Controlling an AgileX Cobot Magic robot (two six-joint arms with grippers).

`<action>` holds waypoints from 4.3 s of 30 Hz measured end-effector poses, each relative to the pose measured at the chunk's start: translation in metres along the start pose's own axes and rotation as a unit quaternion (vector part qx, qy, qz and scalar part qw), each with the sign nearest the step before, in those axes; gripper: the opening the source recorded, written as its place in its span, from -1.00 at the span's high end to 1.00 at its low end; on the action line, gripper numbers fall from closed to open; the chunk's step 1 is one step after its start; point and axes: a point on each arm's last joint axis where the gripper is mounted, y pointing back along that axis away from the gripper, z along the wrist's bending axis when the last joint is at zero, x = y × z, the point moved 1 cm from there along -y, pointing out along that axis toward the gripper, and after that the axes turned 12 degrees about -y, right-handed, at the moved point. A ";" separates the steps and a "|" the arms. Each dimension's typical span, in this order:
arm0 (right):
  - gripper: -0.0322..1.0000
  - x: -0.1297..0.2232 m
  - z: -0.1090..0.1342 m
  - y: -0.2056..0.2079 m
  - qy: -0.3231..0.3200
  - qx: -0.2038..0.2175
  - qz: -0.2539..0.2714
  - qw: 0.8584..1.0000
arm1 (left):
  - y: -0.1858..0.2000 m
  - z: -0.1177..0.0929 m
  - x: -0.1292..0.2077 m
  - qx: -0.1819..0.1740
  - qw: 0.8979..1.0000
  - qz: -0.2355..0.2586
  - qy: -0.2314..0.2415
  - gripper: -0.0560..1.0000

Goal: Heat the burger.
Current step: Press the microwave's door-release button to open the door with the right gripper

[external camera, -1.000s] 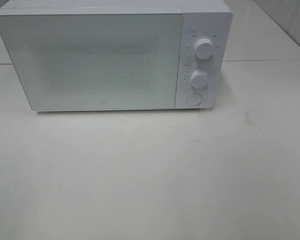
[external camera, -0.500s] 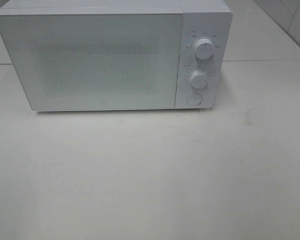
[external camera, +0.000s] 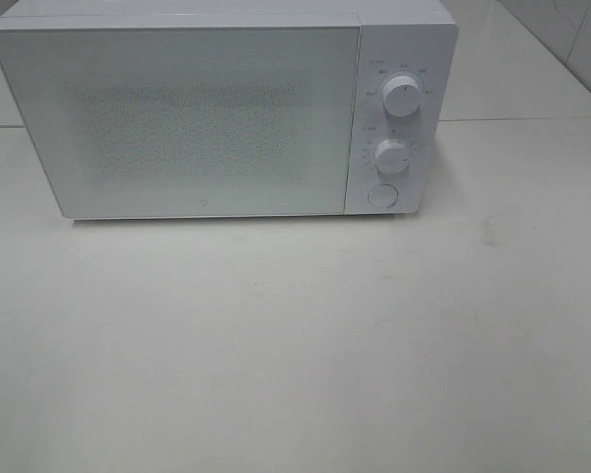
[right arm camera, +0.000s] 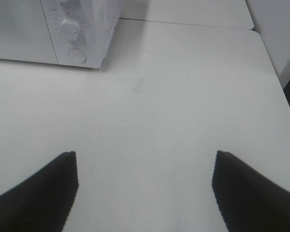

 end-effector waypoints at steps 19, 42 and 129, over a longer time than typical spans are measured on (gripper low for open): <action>-0.52 -0.048 0.017 -0.047 0.008 -0.016 -0.026 1.000 | 0.000 0.000 0.000 0.000 1.000 0.000 0.000 -0.95; -0.52 -0.064 0.032 -0.146 0.004 -0.019 0.025 0.999 | 0.000 0.000 0.000 0.000 1.000 0.000 0.000 -0.95; -0.51 0.061 0.101 -0.266 -0.013 0.015 -0.104 0.994 | 0.000 0.000 0.000 0.000 1.000 0.000 0.000 -0.95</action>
